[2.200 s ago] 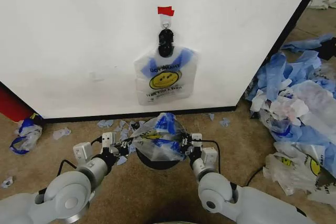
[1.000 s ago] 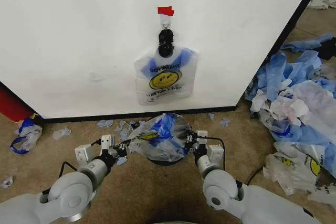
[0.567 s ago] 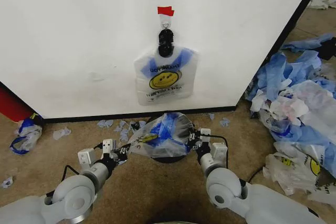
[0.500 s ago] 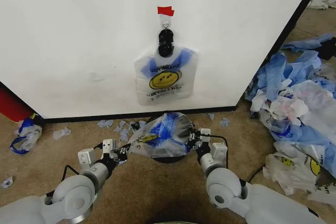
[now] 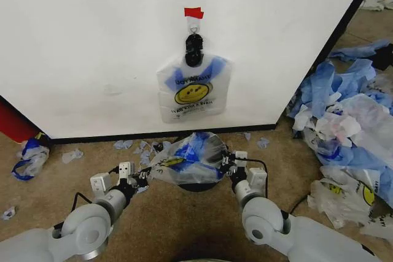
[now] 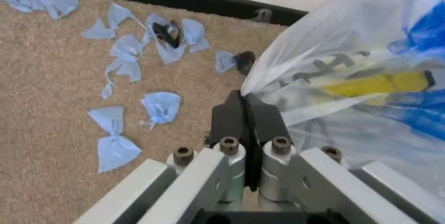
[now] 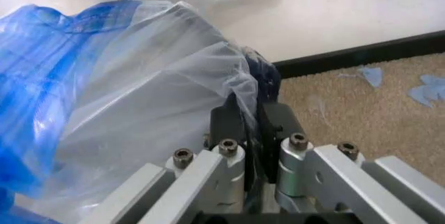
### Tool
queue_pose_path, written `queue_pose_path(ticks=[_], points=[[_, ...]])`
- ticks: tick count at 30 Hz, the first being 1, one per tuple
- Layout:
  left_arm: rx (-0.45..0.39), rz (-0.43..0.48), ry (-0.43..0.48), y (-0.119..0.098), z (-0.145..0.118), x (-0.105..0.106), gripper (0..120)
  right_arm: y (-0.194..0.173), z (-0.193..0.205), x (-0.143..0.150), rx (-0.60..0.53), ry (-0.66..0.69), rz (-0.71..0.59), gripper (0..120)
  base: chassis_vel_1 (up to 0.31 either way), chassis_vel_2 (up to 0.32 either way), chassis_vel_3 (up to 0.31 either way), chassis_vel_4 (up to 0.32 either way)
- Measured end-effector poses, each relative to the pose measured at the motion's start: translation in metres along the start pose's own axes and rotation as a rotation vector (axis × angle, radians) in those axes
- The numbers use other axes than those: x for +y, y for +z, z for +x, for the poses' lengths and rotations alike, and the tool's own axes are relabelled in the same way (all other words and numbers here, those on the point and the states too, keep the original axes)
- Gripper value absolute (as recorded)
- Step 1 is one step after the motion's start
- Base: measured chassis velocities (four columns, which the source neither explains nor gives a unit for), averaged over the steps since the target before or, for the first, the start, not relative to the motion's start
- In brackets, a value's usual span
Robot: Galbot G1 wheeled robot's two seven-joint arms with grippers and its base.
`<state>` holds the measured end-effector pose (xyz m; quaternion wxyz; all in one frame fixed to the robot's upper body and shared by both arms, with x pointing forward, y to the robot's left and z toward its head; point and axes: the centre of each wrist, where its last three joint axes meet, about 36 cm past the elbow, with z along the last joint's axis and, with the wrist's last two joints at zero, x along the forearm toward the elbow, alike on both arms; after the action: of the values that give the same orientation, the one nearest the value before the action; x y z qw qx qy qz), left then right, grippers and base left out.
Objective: Pick up the garbage bag from the wall and place it over the trash bin.
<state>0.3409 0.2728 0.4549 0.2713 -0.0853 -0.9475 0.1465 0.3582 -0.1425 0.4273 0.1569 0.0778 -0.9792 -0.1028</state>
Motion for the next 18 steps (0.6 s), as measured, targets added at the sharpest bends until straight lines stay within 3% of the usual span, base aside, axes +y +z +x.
queue_pose_path(ticks=[18], points=[[0.004, -0.018, -0.044, 0.009, -0.009, 0.015, 0, 0.001, 0.004, -0.009, -0.002, 0.016, 0.004, 0, 0.000, 0.000, 0.000, 0.000]])
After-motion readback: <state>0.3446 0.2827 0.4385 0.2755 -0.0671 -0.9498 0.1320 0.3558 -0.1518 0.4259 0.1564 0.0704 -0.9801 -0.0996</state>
